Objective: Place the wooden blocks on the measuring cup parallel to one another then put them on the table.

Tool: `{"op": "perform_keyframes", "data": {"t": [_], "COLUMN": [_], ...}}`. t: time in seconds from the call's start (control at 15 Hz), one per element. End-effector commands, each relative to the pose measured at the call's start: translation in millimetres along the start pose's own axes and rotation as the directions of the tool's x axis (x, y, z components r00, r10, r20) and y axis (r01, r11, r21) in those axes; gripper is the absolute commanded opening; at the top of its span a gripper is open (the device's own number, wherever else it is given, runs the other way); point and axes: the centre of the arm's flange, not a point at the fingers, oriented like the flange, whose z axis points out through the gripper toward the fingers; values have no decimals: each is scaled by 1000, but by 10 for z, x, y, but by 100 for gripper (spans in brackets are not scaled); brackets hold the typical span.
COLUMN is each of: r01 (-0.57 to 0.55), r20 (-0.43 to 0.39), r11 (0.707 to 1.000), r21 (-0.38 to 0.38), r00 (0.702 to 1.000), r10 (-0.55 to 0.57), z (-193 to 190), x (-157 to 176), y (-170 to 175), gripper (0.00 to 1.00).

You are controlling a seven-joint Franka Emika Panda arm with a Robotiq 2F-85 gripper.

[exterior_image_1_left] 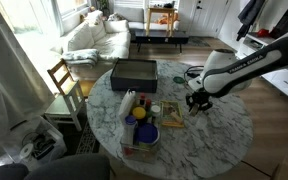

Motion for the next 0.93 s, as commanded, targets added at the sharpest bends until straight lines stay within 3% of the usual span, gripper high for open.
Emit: {"op": "perform_keyframes", "data": {"t": [0.0,0.2,0.27,0.87], "r01": [29,59,61,41], "r20": [4,6,6,-1], "r11": [1000,998,998,999], "r21": [2,6,6,36], "r00": [1000,998,998,999], "r10": [-29,-59,-61,-41], "z": [43,91,88,354], "x": [-6,-7,-8,49], "y": [-5,-3,0,62], "gripper": [33,33,8,8]}}
